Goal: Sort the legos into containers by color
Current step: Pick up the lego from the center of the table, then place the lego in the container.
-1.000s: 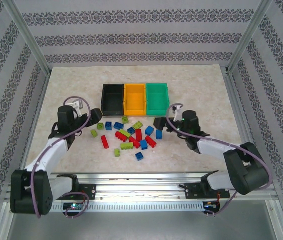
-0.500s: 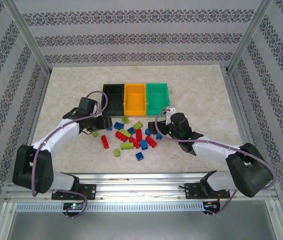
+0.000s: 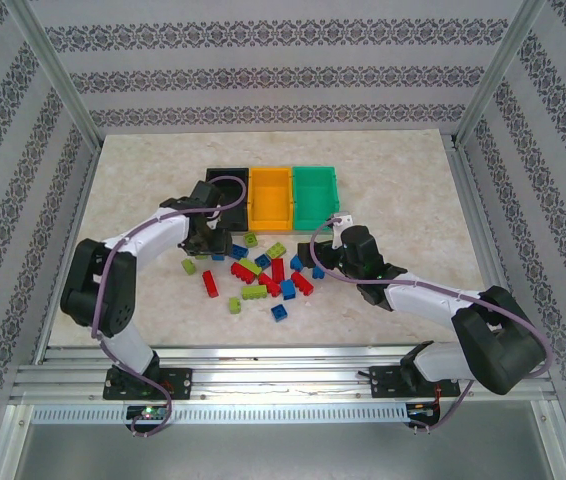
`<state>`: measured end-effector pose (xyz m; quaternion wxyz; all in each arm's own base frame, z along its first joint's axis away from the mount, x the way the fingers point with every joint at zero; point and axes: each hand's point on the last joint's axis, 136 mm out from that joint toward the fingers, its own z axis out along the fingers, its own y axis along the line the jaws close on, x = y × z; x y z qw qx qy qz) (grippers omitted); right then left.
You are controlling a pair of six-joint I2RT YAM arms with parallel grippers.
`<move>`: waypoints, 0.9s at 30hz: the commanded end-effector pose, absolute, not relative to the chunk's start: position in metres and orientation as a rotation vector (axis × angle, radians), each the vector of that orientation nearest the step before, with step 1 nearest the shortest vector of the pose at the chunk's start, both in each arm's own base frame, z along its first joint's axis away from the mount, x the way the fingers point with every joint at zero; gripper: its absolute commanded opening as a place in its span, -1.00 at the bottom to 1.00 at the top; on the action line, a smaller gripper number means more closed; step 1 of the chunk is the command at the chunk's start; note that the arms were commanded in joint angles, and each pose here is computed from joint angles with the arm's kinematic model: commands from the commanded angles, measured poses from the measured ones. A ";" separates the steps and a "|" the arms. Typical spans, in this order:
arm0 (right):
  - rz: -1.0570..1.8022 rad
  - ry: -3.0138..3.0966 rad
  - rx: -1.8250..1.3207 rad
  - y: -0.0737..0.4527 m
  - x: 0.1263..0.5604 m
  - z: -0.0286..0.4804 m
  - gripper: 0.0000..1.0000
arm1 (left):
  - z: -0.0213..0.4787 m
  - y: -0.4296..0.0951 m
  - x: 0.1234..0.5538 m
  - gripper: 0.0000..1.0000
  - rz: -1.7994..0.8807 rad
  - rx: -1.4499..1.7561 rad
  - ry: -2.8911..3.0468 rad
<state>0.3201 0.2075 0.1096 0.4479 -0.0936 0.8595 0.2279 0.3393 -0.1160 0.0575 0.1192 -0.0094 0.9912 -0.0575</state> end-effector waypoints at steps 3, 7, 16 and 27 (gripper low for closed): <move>0.544 2.096 -0.246 0.209 0.322 0.117 0.96 | 0.047 -0.119 0.342 0.14 -0.095 0.050 2.960; 0.536 2.096 -0.249 0.209 0.322 0.116 0.96 | 0.044 -0.118 0.342 -0.10 -0.074 0.070 2.967; 0.518 2.094 -0.254 0.208 0.323 0.116 0.96 | 0.098 -0.123 0.353 -0.42 -0.132 0.074 2.838; 0.522 2.096 -0.260 0.209 0.323 0.116 0.96 | 0.156 -0.133 0.423 -0.38 -0.088 0.119 2.676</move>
